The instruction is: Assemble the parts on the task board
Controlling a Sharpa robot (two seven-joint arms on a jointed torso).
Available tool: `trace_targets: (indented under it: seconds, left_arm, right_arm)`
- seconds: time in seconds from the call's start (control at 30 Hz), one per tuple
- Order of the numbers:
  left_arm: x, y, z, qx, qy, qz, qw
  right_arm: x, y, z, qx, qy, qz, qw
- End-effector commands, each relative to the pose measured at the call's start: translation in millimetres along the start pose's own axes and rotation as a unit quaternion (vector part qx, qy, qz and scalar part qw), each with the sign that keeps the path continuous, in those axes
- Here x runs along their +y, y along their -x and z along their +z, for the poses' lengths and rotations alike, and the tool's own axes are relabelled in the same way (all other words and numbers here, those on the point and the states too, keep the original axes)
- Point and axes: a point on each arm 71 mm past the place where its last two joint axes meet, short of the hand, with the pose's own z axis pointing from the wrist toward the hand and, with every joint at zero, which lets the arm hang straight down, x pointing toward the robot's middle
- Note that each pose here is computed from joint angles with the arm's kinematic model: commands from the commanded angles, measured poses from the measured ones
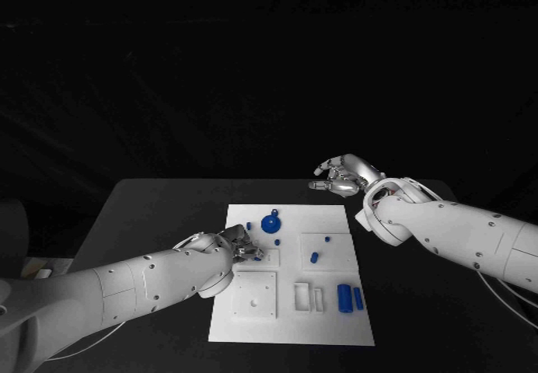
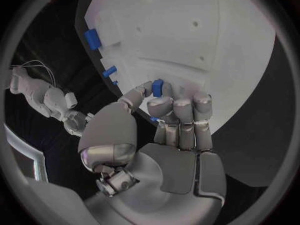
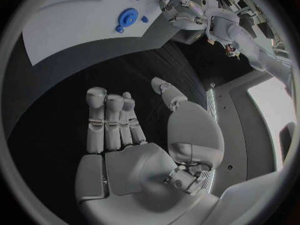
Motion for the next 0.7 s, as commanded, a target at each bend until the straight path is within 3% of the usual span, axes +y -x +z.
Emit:
trace_targets:
  seconds: [0.03, 0.7]
  left_arm:
    - [-4.5, -5.5, -0.6, 0.012, -0.011, 0.004, 1.000]
    - [-4.5, -4.8, 0.4, 0.010, -0.010, 0.002, 1.000]
  right_arm:
    - [0.9, -1.0, -0.1, 0.006, 0.003, 0.001, 1.000]
    - [0.6, -0.9, -0.1, 0.007, 0.002, 0.000, 1.000]
